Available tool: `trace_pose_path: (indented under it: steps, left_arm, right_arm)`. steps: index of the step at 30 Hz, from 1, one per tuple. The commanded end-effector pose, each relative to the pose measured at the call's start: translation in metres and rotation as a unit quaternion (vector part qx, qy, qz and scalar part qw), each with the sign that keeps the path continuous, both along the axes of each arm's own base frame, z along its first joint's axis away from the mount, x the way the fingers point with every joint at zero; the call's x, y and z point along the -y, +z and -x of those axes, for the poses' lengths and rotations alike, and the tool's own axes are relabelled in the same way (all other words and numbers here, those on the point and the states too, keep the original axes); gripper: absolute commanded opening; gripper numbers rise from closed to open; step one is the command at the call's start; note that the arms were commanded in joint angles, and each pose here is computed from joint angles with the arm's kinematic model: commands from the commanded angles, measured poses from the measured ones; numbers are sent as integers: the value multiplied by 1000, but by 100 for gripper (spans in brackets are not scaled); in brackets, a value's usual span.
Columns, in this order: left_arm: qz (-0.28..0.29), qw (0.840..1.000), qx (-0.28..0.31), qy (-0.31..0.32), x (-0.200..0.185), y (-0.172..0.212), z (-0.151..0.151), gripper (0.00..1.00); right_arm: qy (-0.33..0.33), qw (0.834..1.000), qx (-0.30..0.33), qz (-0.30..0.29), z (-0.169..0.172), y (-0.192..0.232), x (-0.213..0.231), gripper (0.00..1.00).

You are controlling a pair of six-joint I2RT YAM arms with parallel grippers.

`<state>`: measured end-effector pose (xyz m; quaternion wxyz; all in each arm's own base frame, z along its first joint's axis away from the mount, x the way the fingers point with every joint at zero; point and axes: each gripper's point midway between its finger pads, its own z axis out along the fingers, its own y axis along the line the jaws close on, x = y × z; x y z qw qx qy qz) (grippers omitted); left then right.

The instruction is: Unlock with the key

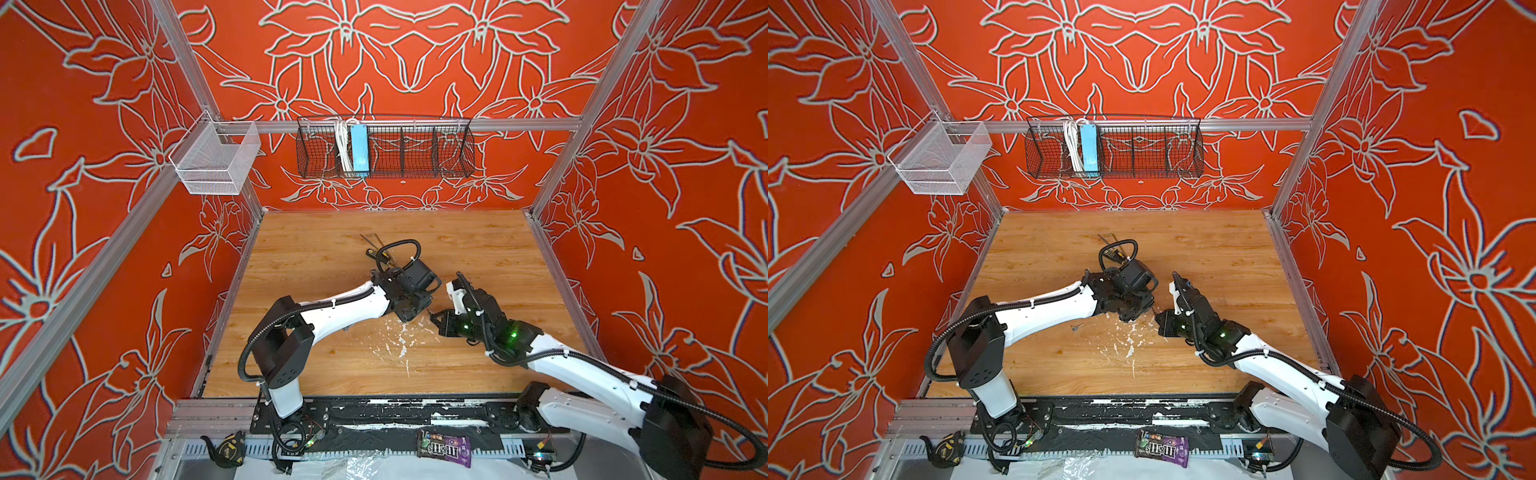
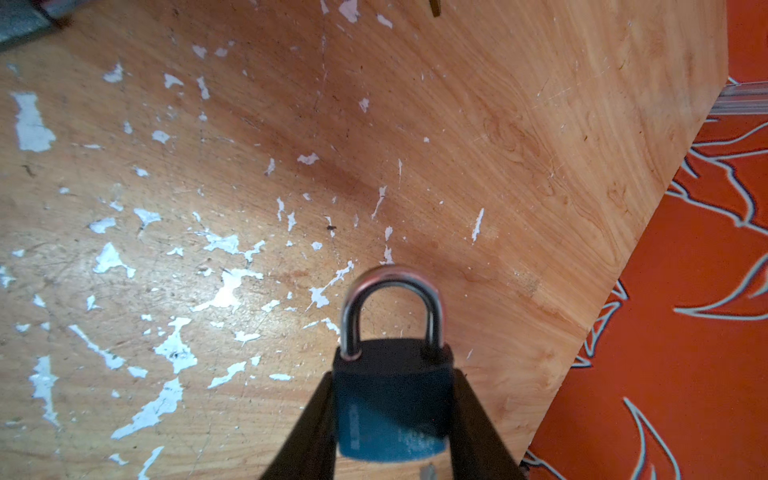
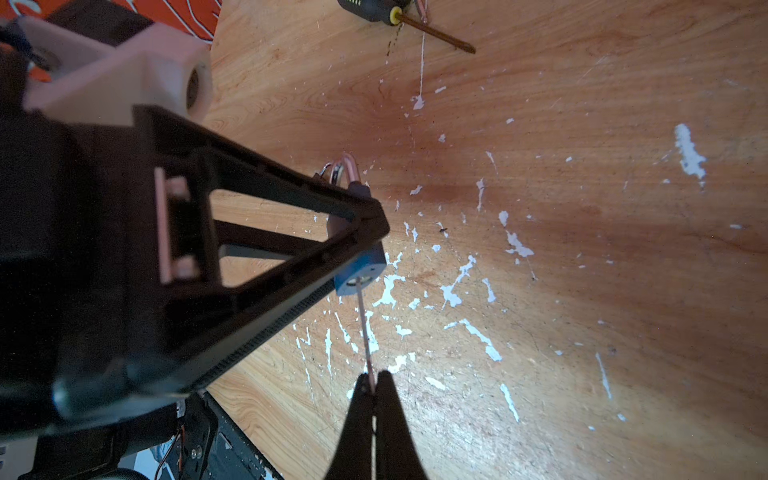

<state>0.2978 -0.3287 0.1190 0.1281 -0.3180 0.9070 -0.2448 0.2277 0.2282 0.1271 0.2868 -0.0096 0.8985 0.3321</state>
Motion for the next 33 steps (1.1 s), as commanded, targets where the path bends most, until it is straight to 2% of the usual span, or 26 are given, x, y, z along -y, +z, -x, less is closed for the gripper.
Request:
trace_pose_path:
  steps: [1,33]
  left_arm:
    - [15,1000,21,6,0,16,-6,0]
    - [13,1000,15,-2,2,12,-4,0]
  right_arm:
    - [7,1000,1,-2,-2,0,-5,0]
    - [11,1000,14,-14,-10,14,-15,0]
